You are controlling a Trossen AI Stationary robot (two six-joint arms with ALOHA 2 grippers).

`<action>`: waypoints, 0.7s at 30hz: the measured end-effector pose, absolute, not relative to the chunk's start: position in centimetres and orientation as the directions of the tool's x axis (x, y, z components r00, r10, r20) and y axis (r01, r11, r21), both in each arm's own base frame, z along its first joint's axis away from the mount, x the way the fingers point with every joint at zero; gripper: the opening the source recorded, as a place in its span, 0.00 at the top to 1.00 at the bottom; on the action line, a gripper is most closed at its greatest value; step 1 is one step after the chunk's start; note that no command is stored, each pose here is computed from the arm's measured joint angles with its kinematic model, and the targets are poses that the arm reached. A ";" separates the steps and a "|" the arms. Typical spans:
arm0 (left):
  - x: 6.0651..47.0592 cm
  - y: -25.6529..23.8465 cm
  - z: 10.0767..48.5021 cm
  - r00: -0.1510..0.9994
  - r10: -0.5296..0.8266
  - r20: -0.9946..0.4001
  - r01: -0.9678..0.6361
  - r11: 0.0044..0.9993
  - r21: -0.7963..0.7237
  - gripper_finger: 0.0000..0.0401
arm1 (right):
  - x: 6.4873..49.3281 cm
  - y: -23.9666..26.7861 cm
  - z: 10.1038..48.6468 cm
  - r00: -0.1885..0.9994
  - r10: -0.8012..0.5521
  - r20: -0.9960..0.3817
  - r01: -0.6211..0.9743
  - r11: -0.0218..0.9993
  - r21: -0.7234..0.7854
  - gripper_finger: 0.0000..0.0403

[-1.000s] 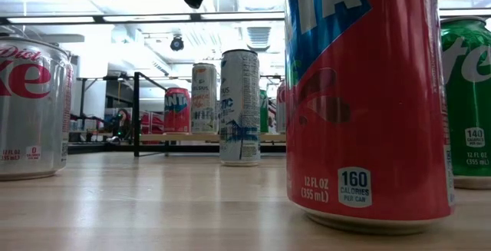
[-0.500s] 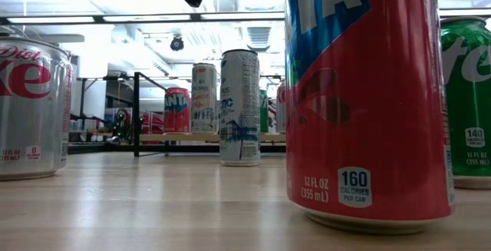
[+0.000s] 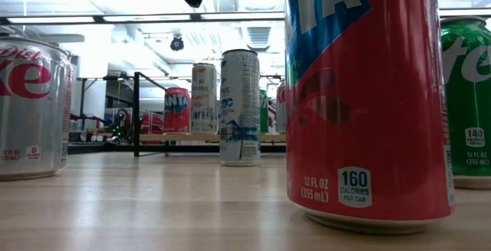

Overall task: Sort soda cans
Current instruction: Put the top red silver soda can on the shelf and align it with the other red silver soda can

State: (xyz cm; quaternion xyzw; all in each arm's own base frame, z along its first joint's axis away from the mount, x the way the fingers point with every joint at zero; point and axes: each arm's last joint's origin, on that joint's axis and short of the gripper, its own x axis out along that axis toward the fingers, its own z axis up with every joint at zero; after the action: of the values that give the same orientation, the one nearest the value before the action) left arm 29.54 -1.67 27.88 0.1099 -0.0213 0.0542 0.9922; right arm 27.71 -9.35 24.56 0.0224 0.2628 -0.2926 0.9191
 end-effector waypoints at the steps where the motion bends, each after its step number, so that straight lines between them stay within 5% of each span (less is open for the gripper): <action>1: 29.5 -1.7 27.9 0.993 0.103 0.054 -0.112 0.970 0.216 1.00 | 27.7 -9.4 24.6 0.692 -0.526 -0.494 0.551 0.827 -0.110 0.97; 10: 29.5 -1.7 27.8 0.993 0.103 0.051 -0.112 0.969 0.220 1.00 | 27.8 -9.4 25.4 0.728 -0.533 -0.431 0.549 0.830 -0.098 0.97; 15: 29.5 -1.7 27.8 0.993 0.103 0.051 -0.112 0.969 0.222 1.00 | 28.1 -8.9 25.4 0.810 -0.378 -0.448 0.413 0.910 -0.021 0.97; 21: 29.5 -1.6 27.9 0.993 0.104 0.052 -0.114 0.964 0.242 1.00 | 28.0 -9.0 24.5 0.764 -0.402 -0.505 0.446 0.894 -0.037 0.97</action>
State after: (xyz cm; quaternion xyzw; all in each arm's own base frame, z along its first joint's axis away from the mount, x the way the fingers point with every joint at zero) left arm 29.55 -1.64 27.85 0.1231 -0.0192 0.0549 0.9907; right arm 28.04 -9.02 24.51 0.0425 0.2590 -0.2258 0.9382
